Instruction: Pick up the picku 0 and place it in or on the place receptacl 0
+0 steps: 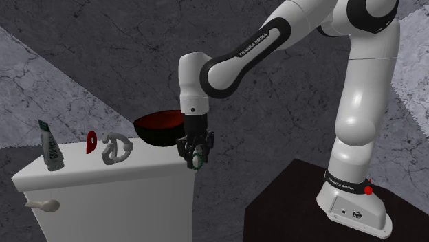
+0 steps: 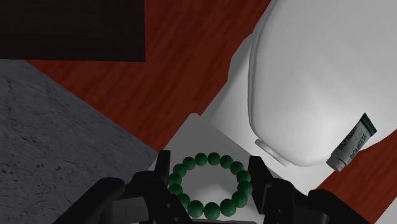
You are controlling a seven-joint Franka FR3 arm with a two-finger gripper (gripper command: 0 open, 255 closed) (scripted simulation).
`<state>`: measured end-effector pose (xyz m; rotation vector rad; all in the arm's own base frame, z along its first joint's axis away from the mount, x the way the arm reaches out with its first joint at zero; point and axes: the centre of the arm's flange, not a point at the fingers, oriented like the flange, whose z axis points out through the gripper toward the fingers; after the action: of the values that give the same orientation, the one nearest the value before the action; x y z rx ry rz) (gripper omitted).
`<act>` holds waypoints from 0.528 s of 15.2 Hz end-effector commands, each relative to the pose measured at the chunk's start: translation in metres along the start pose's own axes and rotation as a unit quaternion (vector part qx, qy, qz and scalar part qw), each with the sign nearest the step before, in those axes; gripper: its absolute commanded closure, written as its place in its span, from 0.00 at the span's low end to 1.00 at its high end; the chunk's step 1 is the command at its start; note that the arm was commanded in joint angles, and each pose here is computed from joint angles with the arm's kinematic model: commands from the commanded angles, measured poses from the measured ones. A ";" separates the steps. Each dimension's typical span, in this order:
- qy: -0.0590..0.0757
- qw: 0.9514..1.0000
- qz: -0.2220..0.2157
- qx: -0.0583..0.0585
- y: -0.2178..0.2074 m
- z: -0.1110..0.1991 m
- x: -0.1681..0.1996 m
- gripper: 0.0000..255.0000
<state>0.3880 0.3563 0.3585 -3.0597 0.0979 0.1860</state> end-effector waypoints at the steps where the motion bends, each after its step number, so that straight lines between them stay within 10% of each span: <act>1: 0.000 1.000 0.000 0.000 -0.001 -0.008 -0.001 1.00; 8: 0.000 1.000 0.000 0.000 -0.003 -0.044 -0.006 1.00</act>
<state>0.3879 0.3557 0.3970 -3.0595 0.0983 0.1850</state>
